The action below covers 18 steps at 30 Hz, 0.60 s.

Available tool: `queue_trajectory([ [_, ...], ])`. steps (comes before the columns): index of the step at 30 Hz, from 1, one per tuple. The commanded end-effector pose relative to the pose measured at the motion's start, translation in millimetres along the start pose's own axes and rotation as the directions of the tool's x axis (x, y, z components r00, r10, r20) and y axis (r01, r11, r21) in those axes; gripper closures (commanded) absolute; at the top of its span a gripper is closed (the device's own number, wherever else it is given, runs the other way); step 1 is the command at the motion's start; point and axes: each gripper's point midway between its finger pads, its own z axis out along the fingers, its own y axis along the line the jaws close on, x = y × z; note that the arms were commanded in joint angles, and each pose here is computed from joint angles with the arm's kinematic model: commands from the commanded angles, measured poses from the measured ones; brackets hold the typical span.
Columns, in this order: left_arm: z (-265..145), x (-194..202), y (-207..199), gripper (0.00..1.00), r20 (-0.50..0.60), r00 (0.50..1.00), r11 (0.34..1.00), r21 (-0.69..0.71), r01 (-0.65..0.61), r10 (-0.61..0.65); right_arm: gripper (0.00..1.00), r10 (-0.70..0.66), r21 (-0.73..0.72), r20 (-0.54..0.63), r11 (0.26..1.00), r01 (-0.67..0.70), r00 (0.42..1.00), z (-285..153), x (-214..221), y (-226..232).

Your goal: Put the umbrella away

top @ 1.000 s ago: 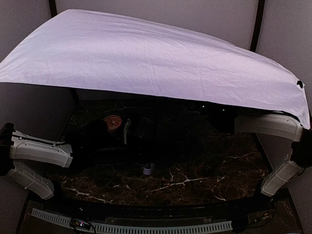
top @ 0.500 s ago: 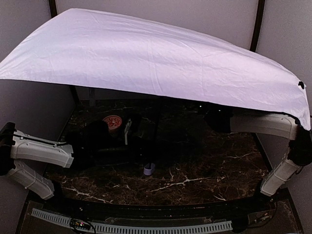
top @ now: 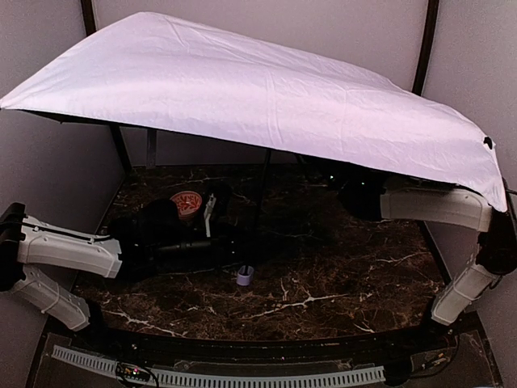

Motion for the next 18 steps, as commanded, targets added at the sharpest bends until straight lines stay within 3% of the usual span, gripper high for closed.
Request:
queue_trajectory([
  [1,-15,-41,-27,1.0,0.151,0.976,0.986,0.038,-0.163,0.155,0.98,-0.059,0.029,-0.09,0.998,0.062,0.994,0,18,-11],
  [7,-27,-70,-27,1.0,0.213,0.944,0.967,-0.059,-0.246,0.253,0.84,-0.184,0.015,-0.349,0.979,0.201,0.919,-20,108,-16],
  [13,-27,-85,-25,1.0,0.239,0.922,0.952,-0.107,-0.287,0.305,0.82,-0.204,0.03,-0.472,0.969,0.247,0.858,-55,171,-22],
  [18,-24,-82,-23,1.0,0.236,0.927,0.956,-0.106,-0.274,0.292,0.81,-0.176,0.03,-0.52,0.974,0.223,0.836,-69,196,-24],
])
